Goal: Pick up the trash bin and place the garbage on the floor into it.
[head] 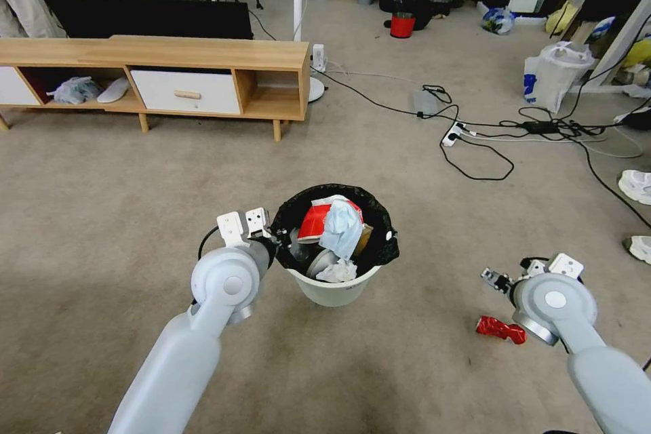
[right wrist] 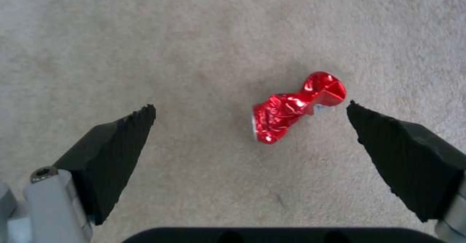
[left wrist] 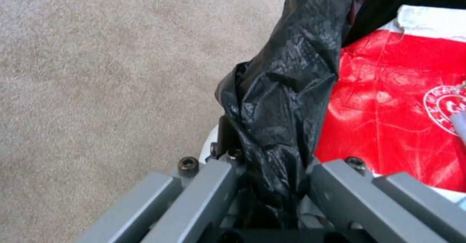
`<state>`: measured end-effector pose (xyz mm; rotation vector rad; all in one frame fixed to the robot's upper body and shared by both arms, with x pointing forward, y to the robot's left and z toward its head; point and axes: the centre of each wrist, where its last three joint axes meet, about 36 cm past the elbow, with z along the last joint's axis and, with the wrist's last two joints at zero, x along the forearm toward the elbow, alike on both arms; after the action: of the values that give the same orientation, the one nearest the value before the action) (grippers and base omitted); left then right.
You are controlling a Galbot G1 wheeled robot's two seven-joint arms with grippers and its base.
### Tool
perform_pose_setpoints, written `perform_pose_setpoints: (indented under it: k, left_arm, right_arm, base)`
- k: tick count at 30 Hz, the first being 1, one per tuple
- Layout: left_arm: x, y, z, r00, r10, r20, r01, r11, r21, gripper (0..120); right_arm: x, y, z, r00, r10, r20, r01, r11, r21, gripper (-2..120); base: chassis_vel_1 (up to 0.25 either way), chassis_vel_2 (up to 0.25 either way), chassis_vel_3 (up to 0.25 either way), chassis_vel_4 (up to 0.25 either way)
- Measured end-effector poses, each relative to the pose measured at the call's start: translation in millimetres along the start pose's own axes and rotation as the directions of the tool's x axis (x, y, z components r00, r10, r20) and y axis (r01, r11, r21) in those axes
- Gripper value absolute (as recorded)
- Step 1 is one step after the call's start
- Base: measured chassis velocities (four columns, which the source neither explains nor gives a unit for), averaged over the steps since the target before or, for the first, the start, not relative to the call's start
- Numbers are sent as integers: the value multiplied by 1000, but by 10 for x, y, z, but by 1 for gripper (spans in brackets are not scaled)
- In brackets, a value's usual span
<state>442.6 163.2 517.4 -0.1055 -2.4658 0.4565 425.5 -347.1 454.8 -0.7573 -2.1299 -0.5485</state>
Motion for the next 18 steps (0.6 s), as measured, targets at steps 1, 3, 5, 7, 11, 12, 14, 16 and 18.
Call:
perform_pose_setpoints:
  k: [1, 3, 5, 7, 11, 12, 14, 16, 18]
  left_arm:
    - [0, 0, 0, 1000, 0, 0, 0, 1000, 0, 2]
    - [-1, 2, 6, 1000, -1, -1, 1, 1000, -1, 2]
    - [0, 10, 12, 1000, -3, -3, 3, 1000, -2, 2]
    - [4, 32, 18, 1000, -8, -4, 8, 1000, -5, 2]
    - [9, 51, 18, 1000, -13, -3, 12, 1000, -5, 2]
    - [11, 51, 17, 1000, -12, -2, 12, 1000, -5, 2]
    - [11, 51, 17, 1000, -12, -2, 12, 1000, -5, 2]
    - [12, 54, 20, 1000, -13, -2, 13, 1000, -4, 2]
    - [13, 58, 29, 1000, -14, -4, 14, 1000, -4, 2]
  right_arm:
    - [0, 0, 0, 1000, 0, 0, 0, 1000, 0, 100]
    - [-92, -46, -11, 1000, 9, -2, -9, 1000, -10, 100]
    - [-157, -80, -33, 1000, 11, -4, -11, 1000, -24, 100]
    - [-230, -116, -70, 1000, 3, -6, -3, 999, -47, 100]
    - [-325, -140, -66, 1000, 2, -6, -2, 998, -62, 100]
    - [-362, -142, -57, 1000, 0, -10, -1, 998, -68, 100]
    - [-400, -143, -52, 1000, 0, -12, -1, 997, -74, 100]
    - [-450, -152, -37, 1000, 1, -12, -2, 997, -77, 100]
    - [-508, -171, -19, 1000, 2, -17, -4, 997, -82, 100]
  base:
    - [0, 0, 0, 0]
    - [0, 0, 0, 0]
    - [0, 0, 0, 0]
    - [0, 0, 0, 0]
    - [0, 0, 0, 0]
    - [0, 0, 0, 0]
    - [0, 0, 0, 0]
    - [0, 0, 0, 0]
    - [0, 0, 0, 0]
